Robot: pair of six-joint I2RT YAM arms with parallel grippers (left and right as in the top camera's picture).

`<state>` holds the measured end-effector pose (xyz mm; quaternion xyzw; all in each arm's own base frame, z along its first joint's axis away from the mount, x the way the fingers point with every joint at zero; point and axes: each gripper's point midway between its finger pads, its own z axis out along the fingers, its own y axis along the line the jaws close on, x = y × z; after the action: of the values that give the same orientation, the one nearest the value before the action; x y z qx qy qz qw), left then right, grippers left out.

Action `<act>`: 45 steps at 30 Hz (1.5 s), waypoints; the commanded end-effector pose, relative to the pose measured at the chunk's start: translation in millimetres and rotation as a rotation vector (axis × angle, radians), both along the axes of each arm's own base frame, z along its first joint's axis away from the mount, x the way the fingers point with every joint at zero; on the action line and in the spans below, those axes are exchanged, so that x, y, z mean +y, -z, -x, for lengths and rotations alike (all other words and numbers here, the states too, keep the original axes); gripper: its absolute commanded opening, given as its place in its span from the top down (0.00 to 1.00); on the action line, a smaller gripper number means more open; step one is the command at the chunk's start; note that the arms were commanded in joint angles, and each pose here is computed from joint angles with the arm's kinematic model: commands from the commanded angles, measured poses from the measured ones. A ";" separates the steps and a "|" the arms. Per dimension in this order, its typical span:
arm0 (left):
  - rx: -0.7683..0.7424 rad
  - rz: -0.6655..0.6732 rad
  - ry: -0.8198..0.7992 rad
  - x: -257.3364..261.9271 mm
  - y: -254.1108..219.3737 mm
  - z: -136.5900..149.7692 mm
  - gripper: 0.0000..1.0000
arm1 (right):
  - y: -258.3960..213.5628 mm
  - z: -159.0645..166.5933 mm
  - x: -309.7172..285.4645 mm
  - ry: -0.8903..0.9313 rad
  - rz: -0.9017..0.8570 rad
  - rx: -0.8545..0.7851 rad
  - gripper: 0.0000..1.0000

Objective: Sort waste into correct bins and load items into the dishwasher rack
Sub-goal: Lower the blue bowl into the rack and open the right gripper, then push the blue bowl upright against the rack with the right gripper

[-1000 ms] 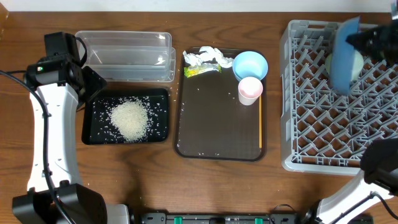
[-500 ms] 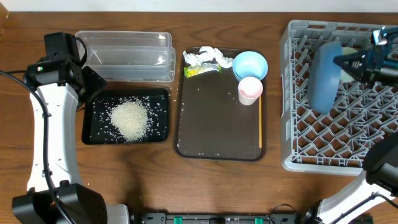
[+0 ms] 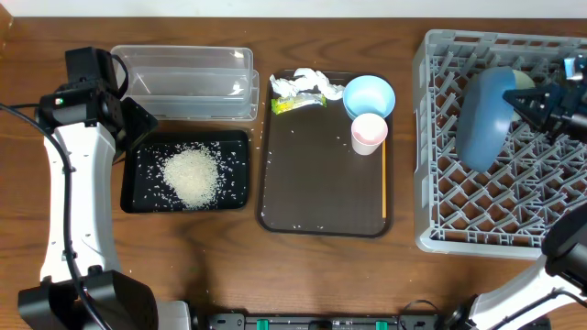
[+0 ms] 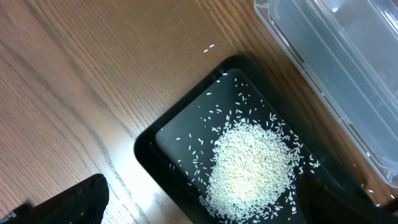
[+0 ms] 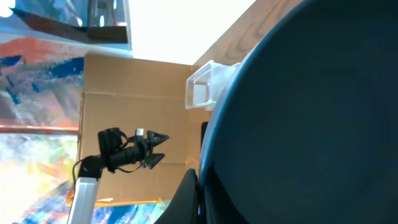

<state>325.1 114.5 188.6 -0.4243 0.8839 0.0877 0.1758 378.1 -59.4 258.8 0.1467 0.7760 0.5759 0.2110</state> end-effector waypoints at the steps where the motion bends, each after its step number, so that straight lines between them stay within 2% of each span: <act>1: -0.012 -0.016 -0.016 4.4 -5.9 -2.0 0.03 | 34.3 14.8 -14.6 -0.029 0.160 0.091 0.99; 10: -0.012 -0.016 -0.016 4.4 -5.9 -2.0 0.03 | 53.5 22.4 -35.6 -0.016 0.269 0.149 0.99; 24: -0.013 -0.016 -0.016 4.5 -5.9 -2.0 0.03 | 98.6 35.4 -98.3 0.185 0.467 0.472 0.98; 30: -0.013 -0.016 -0.016 4.5 -5.9 -2.0 0.03 | 113.6 46.5 -124.4 0.298 0.577 0.636 0.93; 39: -0.013 -0.016 -0.016 4.5 -5.9 -2.0 0.03 | 91.2 53.3 -129.7 0.376 0.635 0.635 0.91; 42: -0.013 -0.016 -0.016 4.5 -5.9 -2.0 0.03 | 76.6 55.9 -128.4 0.401 0.655 0.608 0.83; 45: -0.012 -0.016 -0.016 4.4 -5.9 -2.0 0.03 | 61.5 58.5 -128.0 0.434 0.677 0.580 0.69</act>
<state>325.0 114.5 188.6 -0.4243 0.8840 0.0878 0.1756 326.4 -187.9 176.7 0.3826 0.8936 0.2049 0.1141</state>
